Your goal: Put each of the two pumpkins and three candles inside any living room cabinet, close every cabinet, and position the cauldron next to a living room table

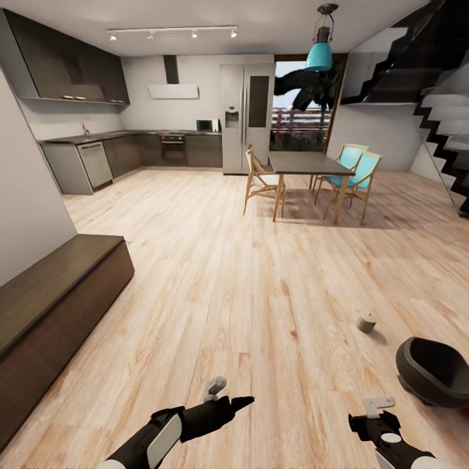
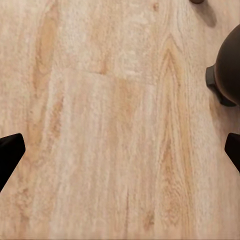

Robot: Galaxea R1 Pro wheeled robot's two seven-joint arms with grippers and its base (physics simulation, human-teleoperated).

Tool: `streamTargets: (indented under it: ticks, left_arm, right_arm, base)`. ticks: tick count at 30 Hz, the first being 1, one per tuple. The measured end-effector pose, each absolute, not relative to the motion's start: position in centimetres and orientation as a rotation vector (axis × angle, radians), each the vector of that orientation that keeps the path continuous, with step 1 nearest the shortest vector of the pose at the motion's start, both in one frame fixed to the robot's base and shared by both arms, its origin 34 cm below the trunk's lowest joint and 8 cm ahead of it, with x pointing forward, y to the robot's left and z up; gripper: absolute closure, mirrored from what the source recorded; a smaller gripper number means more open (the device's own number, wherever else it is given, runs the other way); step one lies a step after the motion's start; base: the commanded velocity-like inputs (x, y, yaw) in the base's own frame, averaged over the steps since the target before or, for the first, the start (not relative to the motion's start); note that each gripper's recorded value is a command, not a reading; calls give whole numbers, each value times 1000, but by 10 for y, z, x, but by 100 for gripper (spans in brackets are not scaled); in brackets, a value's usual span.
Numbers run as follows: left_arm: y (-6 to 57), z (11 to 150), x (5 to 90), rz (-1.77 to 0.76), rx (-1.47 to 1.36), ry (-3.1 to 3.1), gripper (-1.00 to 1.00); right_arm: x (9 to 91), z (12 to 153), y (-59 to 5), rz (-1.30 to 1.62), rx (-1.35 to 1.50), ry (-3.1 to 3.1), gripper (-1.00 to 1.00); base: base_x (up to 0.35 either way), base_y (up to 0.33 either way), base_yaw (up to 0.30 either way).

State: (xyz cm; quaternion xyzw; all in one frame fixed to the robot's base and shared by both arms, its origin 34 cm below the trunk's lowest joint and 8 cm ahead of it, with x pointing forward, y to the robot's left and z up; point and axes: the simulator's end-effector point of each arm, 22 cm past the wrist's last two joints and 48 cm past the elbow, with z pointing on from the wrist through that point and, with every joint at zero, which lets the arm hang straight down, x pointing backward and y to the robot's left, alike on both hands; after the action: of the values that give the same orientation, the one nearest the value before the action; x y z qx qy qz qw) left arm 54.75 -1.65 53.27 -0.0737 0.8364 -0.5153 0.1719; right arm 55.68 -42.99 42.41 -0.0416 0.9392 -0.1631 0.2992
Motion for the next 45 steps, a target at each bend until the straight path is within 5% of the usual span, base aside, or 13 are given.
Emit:
streamTargets:
  ticks: [45]
  left_arm:
    - [115, 461, 560, -1159, -458, 2387, -100]
  right_arm:
    - [511, 385, -417, -411, -176, 2604, -100]
  base:
    - [0, 0, 0]
